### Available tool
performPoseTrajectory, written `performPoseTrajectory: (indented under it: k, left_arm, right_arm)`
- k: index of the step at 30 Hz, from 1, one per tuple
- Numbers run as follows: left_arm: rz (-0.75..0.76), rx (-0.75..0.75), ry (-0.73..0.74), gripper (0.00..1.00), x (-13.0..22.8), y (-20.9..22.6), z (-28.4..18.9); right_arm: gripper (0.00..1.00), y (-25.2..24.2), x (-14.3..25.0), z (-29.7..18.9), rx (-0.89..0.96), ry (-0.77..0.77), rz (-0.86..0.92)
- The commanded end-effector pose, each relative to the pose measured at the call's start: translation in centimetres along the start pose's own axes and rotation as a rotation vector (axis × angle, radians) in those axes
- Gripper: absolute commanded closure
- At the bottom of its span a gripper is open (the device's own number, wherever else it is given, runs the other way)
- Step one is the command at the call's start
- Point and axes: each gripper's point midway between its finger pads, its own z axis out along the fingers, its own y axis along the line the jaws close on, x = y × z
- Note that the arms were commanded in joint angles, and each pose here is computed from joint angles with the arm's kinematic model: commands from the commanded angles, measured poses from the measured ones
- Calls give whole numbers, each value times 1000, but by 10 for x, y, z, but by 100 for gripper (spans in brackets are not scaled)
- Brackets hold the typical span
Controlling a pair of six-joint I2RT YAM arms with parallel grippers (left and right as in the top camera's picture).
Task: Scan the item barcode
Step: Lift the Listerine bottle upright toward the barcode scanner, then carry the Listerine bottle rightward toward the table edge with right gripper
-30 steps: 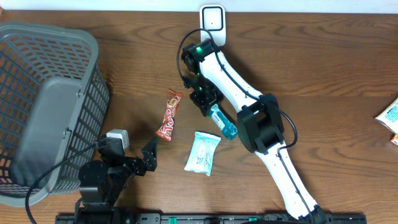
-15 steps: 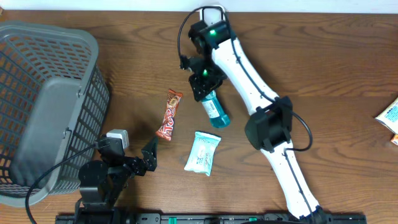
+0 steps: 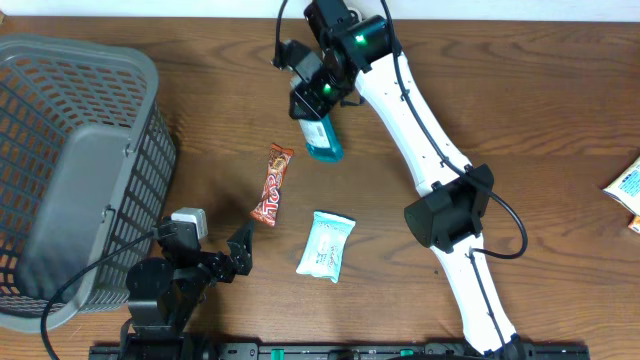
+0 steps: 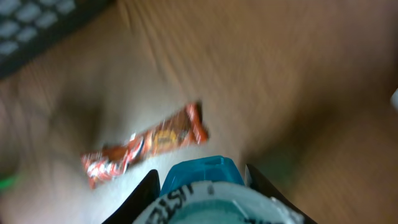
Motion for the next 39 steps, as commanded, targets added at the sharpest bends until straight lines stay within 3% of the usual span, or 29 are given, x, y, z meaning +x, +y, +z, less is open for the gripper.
performPoseTrajectory:
  k: [1,8,17,24,39]
  left_arm:
    - [12,12,-3,1,-1,-3,-1]
    - [12,12,-3,1,-1,-3,-1]
    - [12,12,-3,1,-1,-3,-1]
    - [12,12,-3,1,-1,-3,-1]
    - [12,12,-3,1,-1,-3,-1]
  right_arm:
    - [94,12,-34,-22,-15,-136,-81]
    - [95,7,-60,-17,17,-238,-161]
    - [98,14,-39,-20,-25,-165,-142]
    - [98,33,-9,-77,2,-70,-149]
    - [98,52,15,-234,131,-223,-117]
